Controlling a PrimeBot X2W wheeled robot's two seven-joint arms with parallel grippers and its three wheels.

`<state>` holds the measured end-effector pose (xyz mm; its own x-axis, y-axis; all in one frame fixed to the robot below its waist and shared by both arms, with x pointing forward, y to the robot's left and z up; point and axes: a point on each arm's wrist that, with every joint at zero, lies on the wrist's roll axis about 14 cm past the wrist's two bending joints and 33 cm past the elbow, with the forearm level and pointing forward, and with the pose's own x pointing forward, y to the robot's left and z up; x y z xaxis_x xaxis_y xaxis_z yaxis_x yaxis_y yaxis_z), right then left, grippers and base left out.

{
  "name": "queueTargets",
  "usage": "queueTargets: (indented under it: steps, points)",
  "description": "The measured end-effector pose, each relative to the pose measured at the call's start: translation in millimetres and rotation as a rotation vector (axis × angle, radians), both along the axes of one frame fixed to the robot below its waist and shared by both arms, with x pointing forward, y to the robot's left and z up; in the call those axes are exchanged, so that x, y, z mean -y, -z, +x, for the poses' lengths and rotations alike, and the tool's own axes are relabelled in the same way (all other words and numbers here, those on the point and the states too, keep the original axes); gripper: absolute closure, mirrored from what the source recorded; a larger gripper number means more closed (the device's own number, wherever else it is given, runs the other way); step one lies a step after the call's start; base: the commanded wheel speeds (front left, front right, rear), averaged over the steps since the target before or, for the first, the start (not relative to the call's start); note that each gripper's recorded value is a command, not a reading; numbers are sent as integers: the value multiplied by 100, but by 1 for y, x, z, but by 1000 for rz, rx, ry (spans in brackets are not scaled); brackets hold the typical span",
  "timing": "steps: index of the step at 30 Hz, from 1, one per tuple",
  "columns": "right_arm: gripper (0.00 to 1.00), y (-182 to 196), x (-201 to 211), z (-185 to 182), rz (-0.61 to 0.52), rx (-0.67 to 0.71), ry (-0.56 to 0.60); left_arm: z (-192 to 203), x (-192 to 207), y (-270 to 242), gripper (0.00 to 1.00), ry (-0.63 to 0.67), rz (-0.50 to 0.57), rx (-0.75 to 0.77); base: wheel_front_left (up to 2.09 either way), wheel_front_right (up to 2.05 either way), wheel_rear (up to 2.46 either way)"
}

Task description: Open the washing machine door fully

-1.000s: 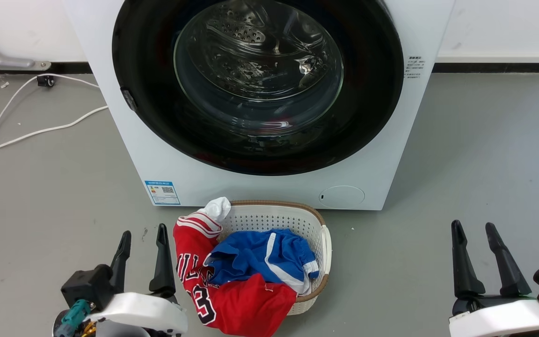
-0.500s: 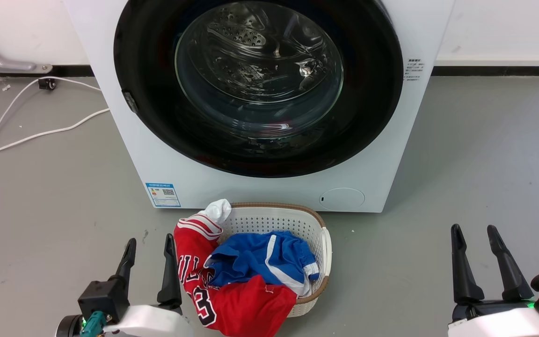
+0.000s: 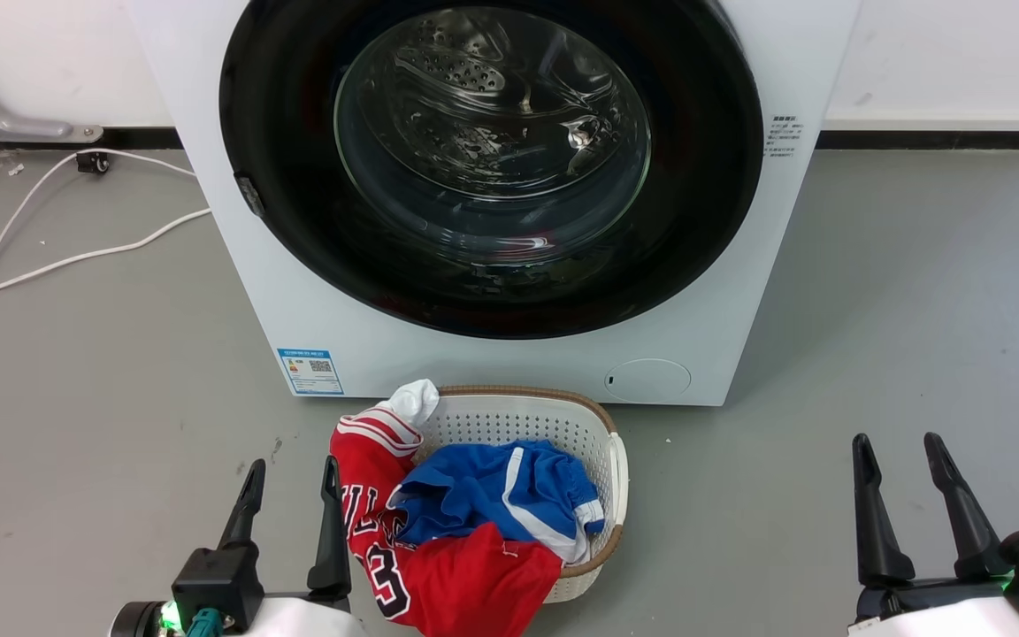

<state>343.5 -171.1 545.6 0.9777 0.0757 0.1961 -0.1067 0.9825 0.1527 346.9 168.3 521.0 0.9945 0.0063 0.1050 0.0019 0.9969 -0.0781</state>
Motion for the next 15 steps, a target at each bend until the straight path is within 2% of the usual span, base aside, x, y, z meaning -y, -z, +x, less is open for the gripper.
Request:
queueTargets:
  steps: [15]
  points:
    - [0, -1, 1, -4, -52, 19, 7, -4, 1, -3, 0, 2, 87, 30, 0, 0, 0]
